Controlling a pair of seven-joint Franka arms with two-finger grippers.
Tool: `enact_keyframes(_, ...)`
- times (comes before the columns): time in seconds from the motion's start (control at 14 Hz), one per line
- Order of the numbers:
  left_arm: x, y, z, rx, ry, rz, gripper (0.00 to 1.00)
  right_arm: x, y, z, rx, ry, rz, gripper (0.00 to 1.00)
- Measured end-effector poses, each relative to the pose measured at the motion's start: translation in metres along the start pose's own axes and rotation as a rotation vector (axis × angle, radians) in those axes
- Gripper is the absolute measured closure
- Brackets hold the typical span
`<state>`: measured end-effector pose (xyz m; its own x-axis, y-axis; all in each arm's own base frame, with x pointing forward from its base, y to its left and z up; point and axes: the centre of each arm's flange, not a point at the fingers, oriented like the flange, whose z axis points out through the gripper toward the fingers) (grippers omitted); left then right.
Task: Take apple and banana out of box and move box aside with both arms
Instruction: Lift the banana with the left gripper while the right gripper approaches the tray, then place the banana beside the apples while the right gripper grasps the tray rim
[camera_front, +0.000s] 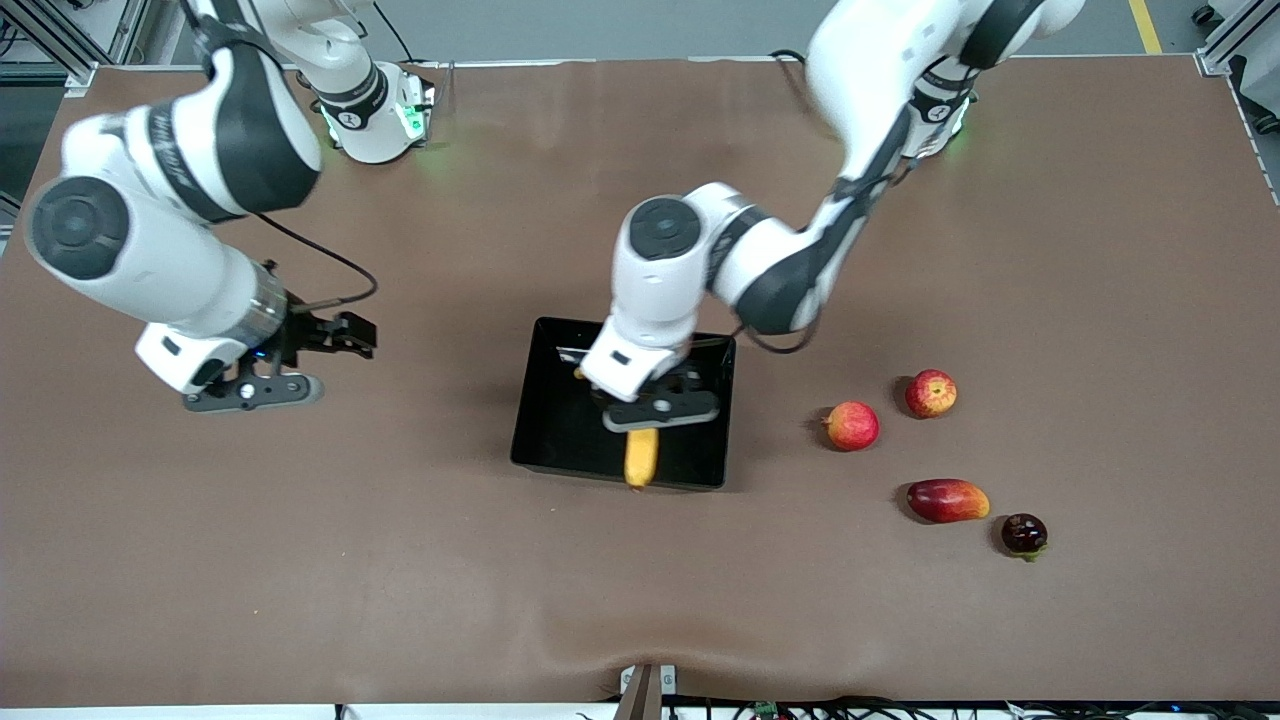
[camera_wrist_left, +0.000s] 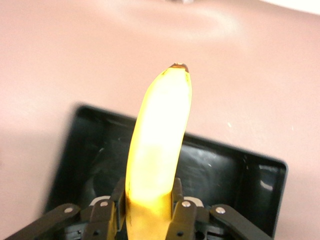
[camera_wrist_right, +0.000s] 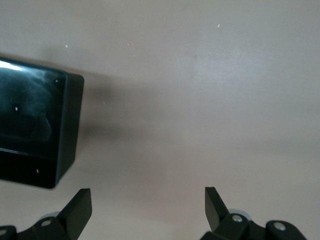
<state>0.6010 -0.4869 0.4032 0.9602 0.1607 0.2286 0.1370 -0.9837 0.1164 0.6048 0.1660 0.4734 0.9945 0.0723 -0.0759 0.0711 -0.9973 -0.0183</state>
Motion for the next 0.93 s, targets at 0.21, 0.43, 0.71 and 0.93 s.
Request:
enact_keyframes(0.21,0.049,-0.077,-0.042,0.086,-0.038,0.036,0.62,0.002,-0.034,0.024,0.0,0.018,0.048,0.0)
enact_keyframes(0.43,0.086,-0.18,-0.053,0.133,-0.092,0.096,0.62,0.012,-0.059,0.051,0.006,0.044,0.071,0.0)
enact_keyframes(0.71,0.1,-0.325,-0.031,0.193,-0.217,0.173,0.62,0.029,-0.079,0.107,0.01,0.051,0.067,0.0)
enact_keyframes(0.93,0.096,-0.426,0.002,0.196,-0.273,0.19,0.62,0.022,-0.128,0.151,0.005,0.042,0.116,0.0)
